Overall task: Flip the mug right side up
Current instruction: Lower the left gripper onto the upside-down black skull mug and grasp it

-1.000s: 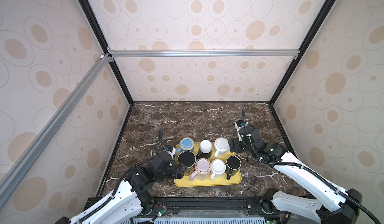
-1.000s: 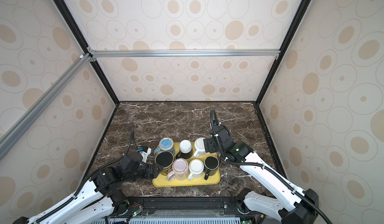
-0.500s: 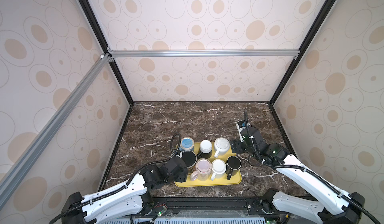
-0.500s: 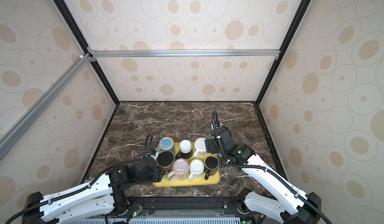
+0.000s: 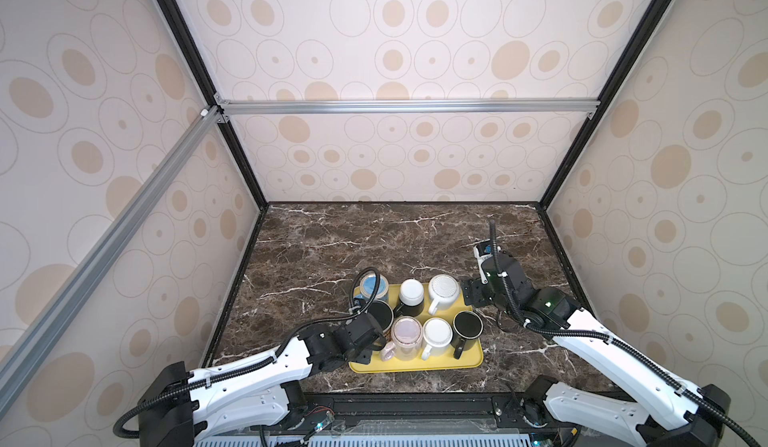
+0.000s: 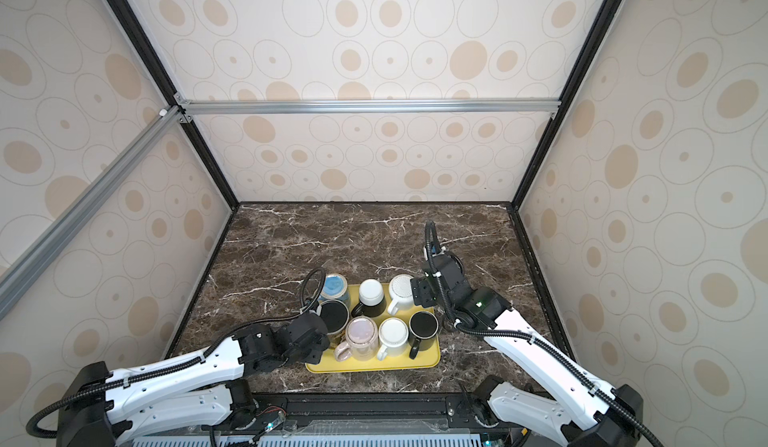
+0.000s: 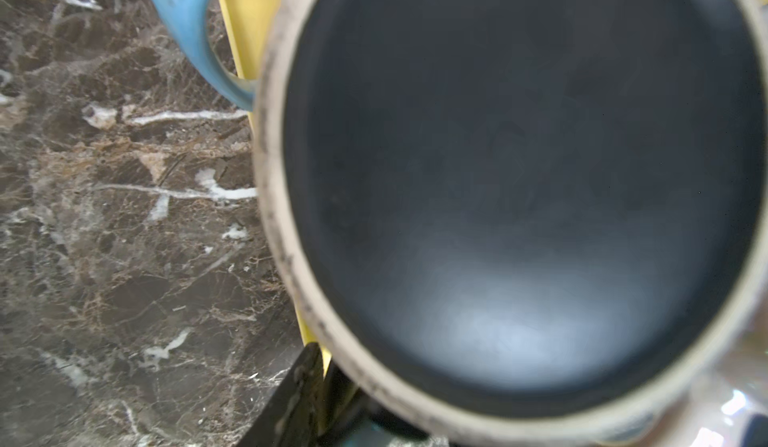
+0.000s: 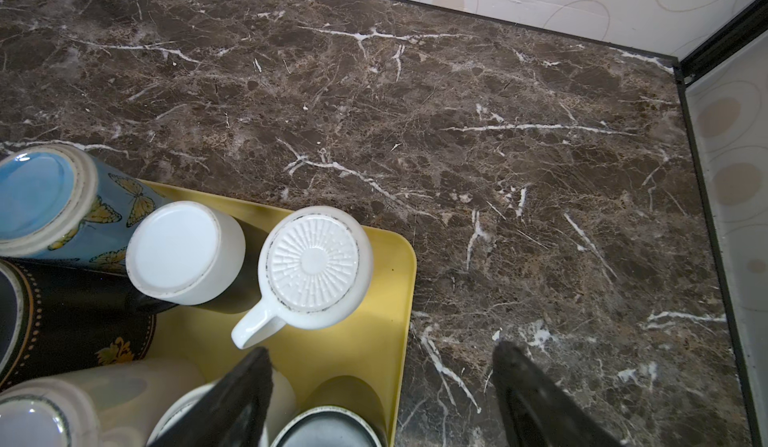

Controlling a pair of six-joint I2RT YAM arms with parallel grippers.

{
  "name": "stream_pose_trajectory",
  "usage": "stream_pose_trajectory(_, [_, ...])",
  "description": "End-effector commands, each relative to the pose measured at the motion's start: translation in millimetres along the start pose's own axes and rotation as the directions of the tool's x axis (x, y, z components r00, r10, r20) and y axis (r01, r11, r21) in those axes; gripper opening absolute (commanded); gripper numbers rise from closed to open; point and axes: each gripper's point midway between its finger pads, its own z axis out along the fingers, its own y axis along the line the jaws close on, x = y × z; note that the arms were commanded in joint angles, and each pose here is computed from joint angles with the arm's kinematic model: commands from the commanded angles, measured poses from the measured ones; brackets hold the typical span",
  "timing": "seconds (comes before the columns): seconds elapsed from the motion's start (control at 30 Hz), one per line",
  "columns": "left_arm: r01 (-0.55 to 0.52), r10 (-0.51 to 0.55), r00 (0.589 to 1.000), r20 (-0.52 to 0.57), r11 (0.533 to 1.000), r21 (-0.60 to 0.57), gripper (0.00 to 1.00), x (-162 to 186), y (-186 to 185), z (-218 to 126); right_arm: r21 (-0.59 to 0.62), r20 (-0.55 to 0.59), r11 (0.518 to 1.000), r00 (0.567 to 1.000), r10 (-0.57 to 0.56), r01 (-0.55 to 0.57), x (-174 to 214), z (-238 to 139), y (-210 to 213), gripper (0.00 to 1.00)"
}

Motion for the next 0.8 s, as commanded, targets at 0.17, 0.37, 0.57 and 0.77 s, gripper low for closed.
stream_pose_trajectory(0.17, [-0.015, 0.016, 1.000, 0.021, 0.999, -0.048, 0.36, -11.7, -1.9, -3.7, 0.000, 0.011, 1.000, 1.000, 0.026, -0.026, 4.3, -1.4, -1.4, 0.84])
stream_pose_trajectory(0.37, [-0.028, 0.030, 0.999, 0.029, 0.999, -0.046, 0.30, -16.4, -5.6, -4.2, -0.001, 0.020, 0.999, 0.999, 0.036, -0.036, 5.4, -3.7, -3.3, 0.83])
stream_pose_trajectory(0.57, [-0.040, 0.042, 0.999, 0.029, 0.997, -0.068, 0.38, -16.9, -3.7, -0.7, -0.002, 0.025, 0.999, 0.999, 0.042, -0.042, 6.1, -4.6, -3.6, 0.83])
stream_pose_trajectory(0.77, [-0.063, 0.065, 0.998, 0.019, 0.994, -0.094, 0.38, -15.4, -1.9, 5.2, -0.009, 0.025, 0.999, 0.999, 0.048, -0.048, 6.5, -3.6, -2.3, 0.83])
